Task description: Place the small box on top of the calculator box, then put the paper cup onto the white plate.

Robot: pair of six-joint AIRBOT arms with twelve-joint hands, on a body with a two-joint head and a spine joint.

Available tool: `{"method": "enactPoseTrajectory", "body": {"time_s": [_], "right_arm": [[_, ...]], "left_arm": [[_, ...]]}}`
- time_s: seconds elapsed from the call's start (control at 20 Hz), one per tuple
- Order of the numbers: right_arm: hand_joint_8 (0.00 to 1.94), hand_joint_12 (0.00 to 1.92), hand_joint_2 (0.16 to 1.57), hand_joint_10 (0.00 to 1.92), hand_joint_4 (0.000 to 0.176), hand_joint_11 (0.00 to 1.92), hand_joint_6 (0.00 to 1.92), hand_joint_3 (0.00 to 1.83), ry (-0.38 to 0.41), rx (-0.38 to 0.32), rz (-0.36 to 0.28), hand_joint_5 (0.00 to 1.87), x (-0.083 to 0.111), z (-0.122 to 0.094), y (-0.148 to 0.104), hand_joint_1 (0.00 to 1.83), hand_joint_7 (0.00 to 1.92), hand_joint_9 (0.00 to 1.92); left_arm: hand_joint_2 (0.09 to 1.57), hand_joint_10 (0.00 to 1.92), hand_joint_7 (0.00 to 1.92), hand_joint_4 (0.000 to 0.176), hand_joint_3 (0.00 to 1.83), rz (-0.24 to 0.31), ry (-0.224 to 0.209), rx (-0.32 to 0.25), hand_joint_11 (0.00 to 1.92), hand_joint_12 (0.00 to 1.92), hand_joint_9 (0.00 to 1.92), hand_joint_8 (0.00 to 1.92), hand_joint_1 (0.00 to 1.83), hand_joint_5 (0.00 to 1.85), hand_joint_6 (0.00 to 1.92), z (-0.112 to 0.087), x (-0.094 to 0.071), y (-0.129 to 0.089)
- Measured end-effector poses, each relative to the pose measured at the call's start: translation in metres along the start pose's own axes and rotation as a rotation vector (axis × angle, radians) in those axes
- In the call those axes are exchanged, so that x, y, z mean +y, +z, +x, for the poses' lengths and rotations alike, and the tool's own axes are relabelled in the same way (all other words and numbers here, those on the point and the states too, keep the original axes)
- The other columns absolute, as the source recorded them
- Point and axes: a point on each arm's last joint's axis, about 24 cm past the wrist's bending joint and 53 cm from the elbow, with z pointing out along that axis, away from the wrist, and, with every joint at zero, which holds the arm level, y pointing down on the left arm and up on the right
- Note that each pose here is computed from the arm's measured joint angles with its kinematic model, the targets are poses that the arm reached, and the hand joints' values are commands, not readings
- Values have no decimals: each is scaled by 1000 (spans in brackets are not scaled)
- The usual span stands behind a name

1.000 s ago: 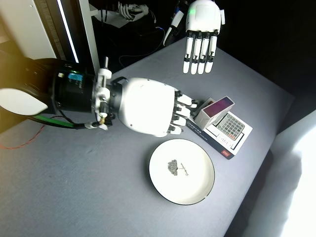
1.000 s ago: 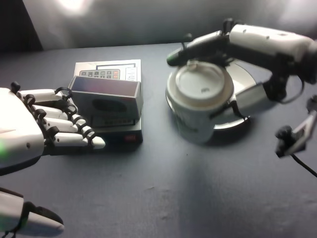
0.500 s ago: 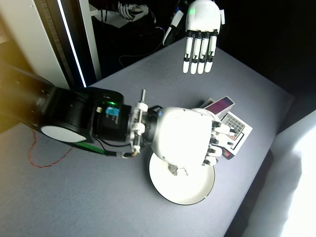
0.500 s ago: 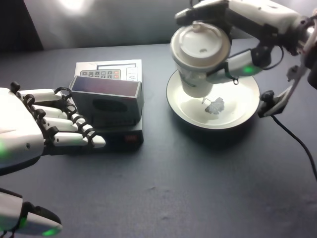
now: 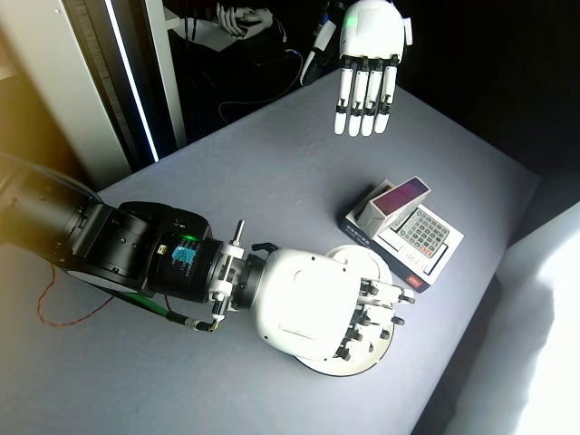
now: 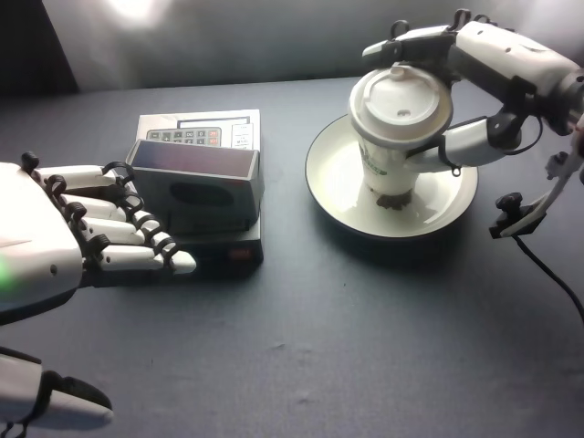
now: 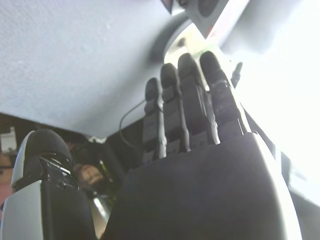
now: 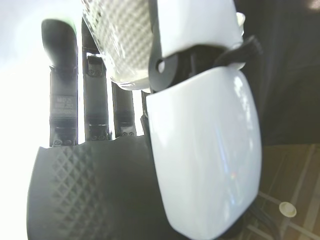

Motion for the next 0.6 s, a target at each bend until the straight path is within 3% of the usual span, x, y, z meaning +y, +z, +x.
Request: {"method": "enactPoseTrajectory", "body": {"time_s": [0.05,0.2,0.25,0.3,0.35,0.4,0.5,0.55,0.6], "right_arm": [[1041,1123,1154,344,18,592,1193,4,12,-13,5,865,-3,-3,-1,1204,933,910],[1073,1142,1175,179,10,539,1265,0,12,-23,11,805,-8,-5,-3,1194,924,933],[556,1147,1171,148,0,504,1167,0,11,-24,7,852,-7,-5,-2,1155,857,920],[285,1148,1089,105,0,435,552,0,9,-26,3,754,-8,-4,-2,1246,851,874],[123,1151,1084,66,0,379,248,0,10,-29,0,778,-8,-4,-2,1238,860,841],[45,1172,1060,34,0,298,116,0,8,-31,-1,772,-8,-5,-2,1230,822,795],[12,1188,1050,13,0,241,55,0,5,-34,-2,749,-8,-6,-1,1204,783,755],[0,1185,1004,0,0,78,2,0,1,-37,1,570,-11,-7,-1,1125,601,580],[0,1193,991,0,0,33,0,0,2,-36,8,515,-14,-7,-2,1113,550,531]], "left_arm": [[1067,1,344,0,0,-1,0,0,0,633,323,4,352,302,8,0,0,0],[1068,5,359,0,0,0,1,0,0,671,344,4,356,291,2,0,0,0],[1080,2,333,0,3,0,1,0,0,618,318,2,343,261,1,0,0,0],[1077,2,329,0,1,1,1,0,0,634,317,1,346,260,2,0,0,0],[1076,3,331,0,0,1,1,0,0,638,318,2,360,271,5,0,0,0],[1092,1,299,0,4,0,1,0,0,576,287,0,323,249,2,0,0,0],[1088,3,299,0,1,1,1,0,0,561,287,3,347,256,5,0,0,0],[1081,5,332,0,0,1,1,0,0,615,315,6,347,262,2,0,0,0],[1079,8,353,0,0,1,1,0,0,638,330,8,362,275,4,0,0,0]]}}
